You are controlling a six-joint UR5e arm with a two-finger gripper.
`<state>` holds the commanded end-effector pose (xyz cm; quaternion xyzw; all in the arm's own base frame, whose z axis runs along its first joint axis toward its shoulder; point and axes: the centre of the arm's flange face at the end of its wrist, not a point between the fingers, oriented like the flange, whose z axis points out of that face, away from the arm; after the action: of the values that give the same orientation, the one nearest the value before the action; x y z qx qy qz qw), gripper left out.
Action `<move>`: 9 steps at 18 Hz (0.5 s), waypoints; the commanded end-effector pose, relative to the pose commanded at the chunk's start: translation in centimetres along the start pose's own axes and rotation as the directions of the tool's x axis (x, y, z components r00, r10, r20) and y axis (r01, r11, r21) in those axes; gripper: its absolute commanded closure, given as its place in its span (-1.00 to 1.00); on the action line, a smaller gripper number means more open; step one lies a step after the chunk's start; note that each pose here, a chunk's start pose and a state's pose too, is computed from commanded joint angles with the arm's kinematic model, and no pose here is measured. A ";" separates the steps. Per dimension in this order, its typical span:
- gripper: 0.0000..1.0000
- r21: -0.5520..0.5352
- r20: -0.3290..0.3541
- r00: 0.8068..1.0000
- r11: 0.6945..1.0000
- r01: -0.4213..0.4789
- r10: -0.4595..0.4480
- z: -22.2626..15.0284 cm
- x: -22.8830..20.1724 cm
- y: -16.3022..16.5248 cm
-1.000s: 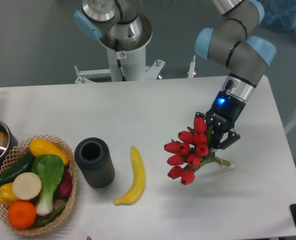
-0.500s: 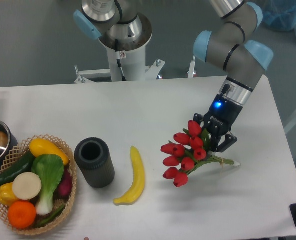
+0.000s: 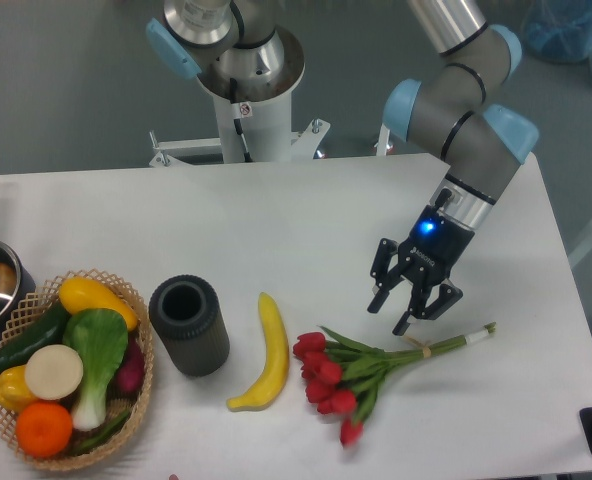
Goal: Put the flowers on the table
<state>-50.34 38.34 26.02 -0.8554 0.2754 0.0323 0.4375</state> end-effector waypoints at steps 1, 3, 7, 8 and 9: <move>-0.99 0.000 0.002 1.000 1.000 0.000 0.000 -0.1 -0.1 -0.2; -1.00 -0.002 0.007 1.000 1.000 0.003 -0.003 -0.4 -0.4 -0.4; -1.00 -0.014 0.039 0.999 1.000 0.015 -0.015 -2.0 -2.2 -0.8; -1.00 -0.015 0.040 0.999 1.000 0.020 -0.020 -2.0 -2.4 -0.8; -1.00 -0.039 0.040 0.999 0.999 0.015 -0.013 -2.1 -2.7 -0.8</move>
<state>-52.61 38.29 28.68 -0.8648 0.2601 0.0515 0.4263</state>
